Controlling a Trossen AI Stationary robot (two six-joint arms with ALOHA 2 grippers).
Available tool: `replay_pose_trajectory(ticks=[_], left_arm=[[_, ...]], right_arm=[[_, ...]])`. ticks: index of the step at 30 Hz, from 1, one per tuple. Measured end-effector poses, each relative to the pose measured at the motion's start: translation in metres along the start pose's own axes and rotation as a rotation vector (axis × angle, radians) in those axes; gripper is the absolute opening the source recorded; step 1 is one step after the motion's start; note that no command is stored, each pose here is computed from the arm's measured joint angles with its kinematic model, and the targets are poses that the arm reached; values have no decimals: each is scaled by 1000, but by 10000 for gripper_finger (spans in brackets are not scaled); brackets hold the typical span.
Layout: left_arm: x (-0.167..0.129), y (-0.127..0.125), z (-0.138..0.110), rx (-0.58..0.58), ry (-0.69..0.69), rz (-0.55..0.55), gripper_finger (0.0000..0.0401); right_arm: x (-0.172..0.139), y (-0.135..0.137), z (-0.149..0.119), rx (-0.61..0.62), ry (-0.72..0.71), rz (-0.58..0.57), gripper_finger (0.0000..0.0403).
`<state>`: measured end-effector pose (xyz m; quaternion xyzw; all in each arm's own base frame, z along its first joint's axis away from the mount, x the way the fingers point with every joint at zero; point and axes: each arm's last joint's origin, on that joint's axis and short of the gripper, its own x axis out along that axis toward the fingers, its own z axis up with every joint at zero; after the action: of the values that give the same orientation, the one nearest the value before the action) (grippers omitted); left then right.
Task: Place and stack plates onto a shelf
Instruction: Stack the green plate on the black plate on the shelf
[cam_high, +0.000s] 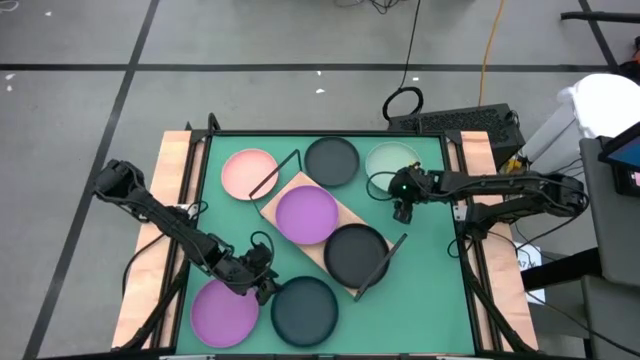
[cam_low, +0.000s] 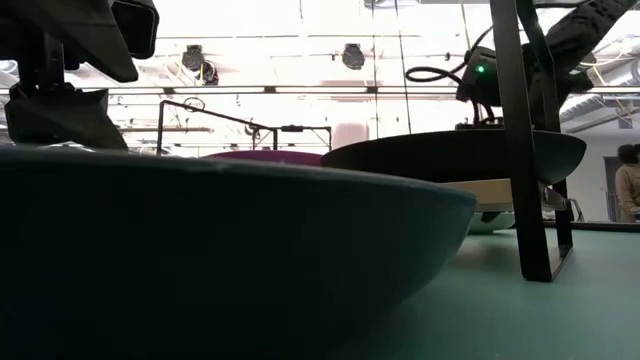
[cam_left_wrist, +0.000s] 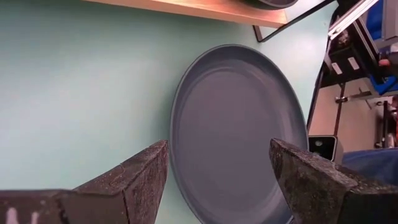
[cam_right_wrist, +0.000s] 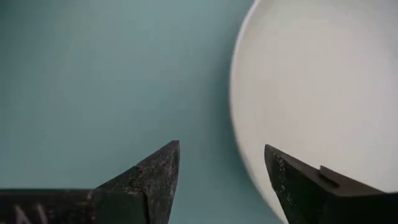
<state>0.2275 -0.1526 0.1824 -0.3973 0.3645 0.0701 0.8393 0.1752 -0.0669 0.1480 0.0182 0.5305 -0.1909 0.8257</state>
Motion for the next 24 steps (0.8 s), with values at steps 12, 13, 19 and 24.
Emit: replay_pose_trajectory(ticks=[12,13,19,24], left_arm=[[0,-3,0,-61,35,-37,285],[0,-3,0,-65,38,-45,285],[0,-5,1,-66,33,-59,285],[1,-4,4,-71,35,-58,285]], right_arm=[[10,2,-12,-23,-24,-5,103],[11,3,-13,-32,-31,-6,93],[15,4,-18,-47,-39,-10,22],[9,4,-14,-54,-47,-14,10]])
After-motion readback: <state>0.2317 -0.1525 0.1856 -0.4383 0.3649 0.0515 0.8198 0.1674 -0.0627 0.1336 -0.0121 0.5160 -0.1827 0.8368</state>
